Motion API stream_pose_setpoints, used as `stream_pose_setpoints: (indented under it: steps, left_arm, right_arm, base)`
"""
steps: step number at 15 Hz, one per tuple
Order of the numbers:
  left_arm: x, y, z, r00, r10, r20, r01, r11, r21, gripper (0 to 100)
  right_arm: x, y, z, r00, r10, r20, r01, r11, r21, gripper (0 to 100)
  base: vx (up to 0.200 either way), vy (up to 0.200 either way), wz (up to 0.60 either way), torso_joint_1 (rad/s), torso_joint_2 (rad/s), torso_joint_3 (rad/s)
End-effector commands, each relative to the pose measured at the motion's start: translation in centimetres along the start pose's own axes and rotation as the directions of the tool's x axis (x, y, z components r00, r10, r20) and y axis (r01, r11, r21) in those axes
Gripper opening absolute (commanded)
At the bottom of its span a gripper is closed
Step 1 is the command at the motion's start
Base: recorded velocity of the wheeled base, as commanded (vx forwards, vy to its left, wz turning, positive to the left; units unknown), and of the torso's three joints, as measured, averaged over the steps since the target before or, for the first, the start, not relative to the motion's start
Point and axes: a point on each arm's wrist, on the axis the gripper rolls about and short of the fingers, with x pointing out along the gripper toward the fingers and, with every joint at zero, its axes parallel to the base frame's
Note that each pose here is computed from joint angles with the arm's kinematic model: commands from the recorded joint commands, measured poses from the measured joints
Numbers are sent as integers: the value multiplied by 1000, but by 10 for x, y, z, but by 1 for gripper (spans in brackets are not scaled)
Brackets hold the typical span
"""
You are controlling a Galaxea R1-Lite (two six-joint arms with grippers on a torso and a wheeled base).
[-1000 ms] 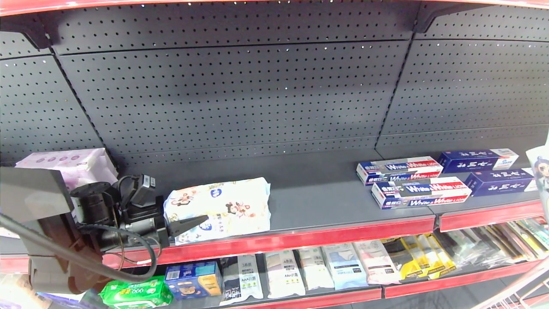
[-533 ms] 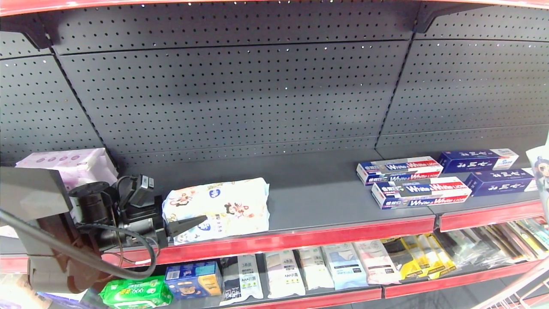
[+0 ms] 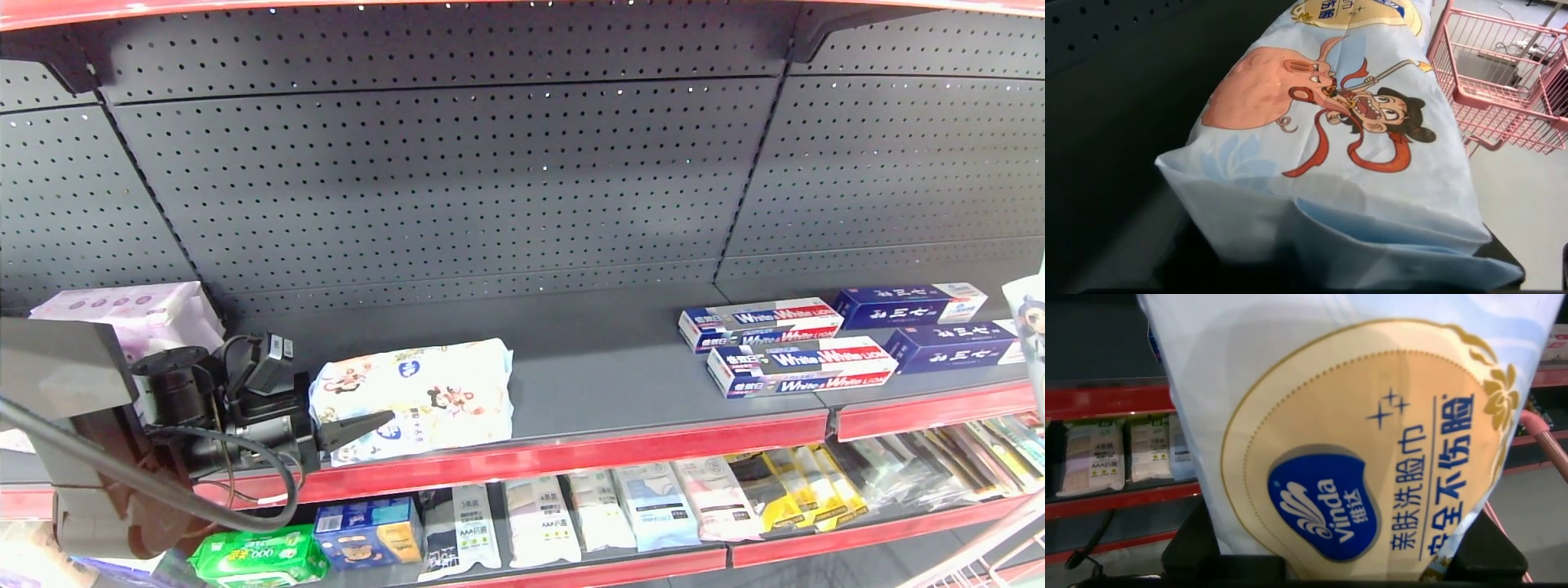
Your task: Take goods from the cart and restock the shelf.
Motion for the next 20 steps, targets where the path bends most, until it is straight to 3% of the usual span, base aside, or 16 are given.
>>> stream_pose_setpoints:
  steps: [1, 6, 10, 20]
  left_arm:
    - [0, 0, -1, 1000, 0, -1, 0, 1000, 0, 0]
    - [0, -1, -1, 1000, -13, 0, 13, 1000, -3, 0]
    - [-1, -2, 0, 999, -39, 6, 39, 999, 20, 0]
    - [-2, -4, 0, 999, -36, 3, 36, 999, 14, 0]
  right_arm:
    - [1, 0, 0, 1000, 2, -4, -2, 1000, 0, 0]
    - [4, 0, 0, 1000, 5, -16, -5, 1000, 0, 0]
    - [4, 0, 0, 1000, 4, -16, -4, 1000, 1, 0]
    - [3, 0, -1, 1000, 4, -19, -4, 1000, 0, 0]
  base:
    - [0, 0, 0, 0, 0, 0]
    - [0, 0, 0, 0, 0, 0]
    - [0, 0, 0, 0, 0, 0]
    - [0, 0, 0, 0, 0, 0]
